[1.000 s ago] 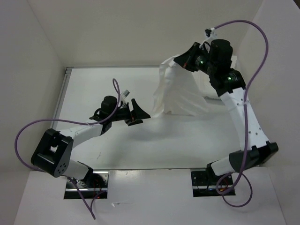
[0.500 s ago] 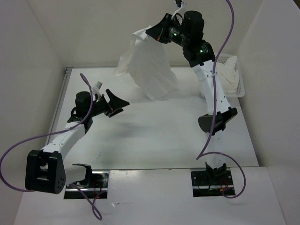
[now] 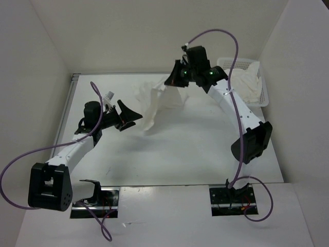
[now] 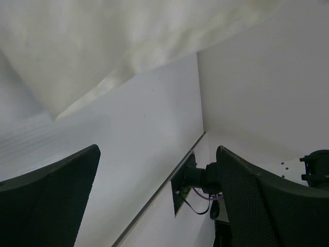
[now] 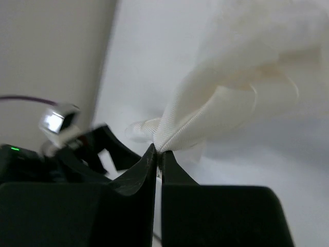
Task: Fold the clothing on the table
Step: Flatten the skirt out
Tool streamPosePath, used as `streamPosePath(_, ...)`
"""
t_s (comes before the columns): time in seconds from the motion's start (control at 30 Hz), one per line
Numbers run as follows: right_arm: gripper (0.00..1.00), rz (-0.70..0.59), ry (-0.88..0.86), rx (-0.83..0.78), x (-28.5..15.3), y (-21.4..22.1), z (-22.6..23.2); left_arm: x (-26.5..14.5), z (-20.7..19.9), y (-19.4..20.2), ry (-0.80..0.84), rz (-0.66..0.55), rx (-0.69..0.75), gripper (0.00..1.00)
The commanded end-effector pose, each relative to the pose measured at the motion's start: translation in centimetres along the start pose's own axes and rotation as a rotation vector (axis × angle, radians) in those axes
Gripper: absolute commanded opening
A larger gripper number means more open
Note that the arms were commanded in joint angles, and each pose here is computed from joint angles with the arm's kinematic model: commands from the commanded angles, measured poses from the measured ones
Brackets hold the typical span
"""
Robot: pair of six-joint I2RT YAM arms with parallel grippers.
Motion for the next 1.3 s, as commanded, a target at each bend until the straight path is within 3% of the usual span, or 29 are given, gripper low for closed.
streamPosePath(0.0, 0.0, -0.026, 0.022, 0.076, -3.2, 1.5, -4.0, 0.0, 0.1, -0.1, 0.029, 0.006, 0.045, 1.0)
streamPosePath(0.1, 0.0, -0.003, 0.071, 0.105, -5.0, 4.1, -6.4, 0.1, 0.6, 0.3, 0.019, 0.017, 0.03, 1.0)
streamPosePath(0.17, 0.0, 0.084, 0.136, 0.149, -5.5, 8.5, -9.7, 0.4, 1.2, 0.5, 0.015, 0.037, 0.022, 1.0)
streamPosePath(0.43, 0.0, 0.069, 0.318, 0.245, -9.3, 13.3, -14.5, 1.6, 2.7, 2.5, 0.006, 0.111, -0.014, 1.0)
streamPosePath(0.6, 0.02, 0.103, 0.425, 0.29, -9.2, 15.9, -17.2, 2.9, 4.7, 4.4, -0.082, 0.163, -0.046, 1.0)
streamPosePath(0.7, 0.02, 0.06, 0.48, 0.294, -9.2, 15.6, -18.1, 3.4, 5.7, 5.5, -0.123, 0.178, -0.071, 1.0)
streamPosePath(0.83, 0.02, 0.005, 0.51, 0.315, -9.5, 14.2, -19.4, 3.6, 7.3, 6.8, -0.169, 0.152, -0.117, 0.88)
streamPosePath(0.87, 0.02, 0.005, 0.507, 0.317, -9.7, 14.0, -19.6, 3.4, 8.1, 7.5, -0.189, 0.154, -0.142, 0.8)
streamPosePath(1.07, 0.02, -0.03, 0.478, 0.331, -10.3, 13.0, -19.9, 4.7, 10.1, 7.6, -0.225, 0.13, -0.195, 0.66)
streamPosePath(1.17, 0.02, -0.016, 0.478, 0.346, -10.5, 14.0, -20.1, 7.0, 10.3, 7.9, -0.179, 0.16, -0.223, 0.49)
streamPosePath(1.27, 0.02, 0.0, 0.478, 0.363, -10.2, 14.9, -20.6, 8.4, 9.7, 8.5, -0.15, 0.187, -0.224, 0.48)
Point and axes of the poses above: each gripper's point midway between its finger pads, its own x axis out along the fingers, its own z axis along the line the jaws close on, y = z × x, the point moved 7 cm from there along -x, back along the fingers, and after that the axes turned 4 degrees about x, right-handed, at the moved point
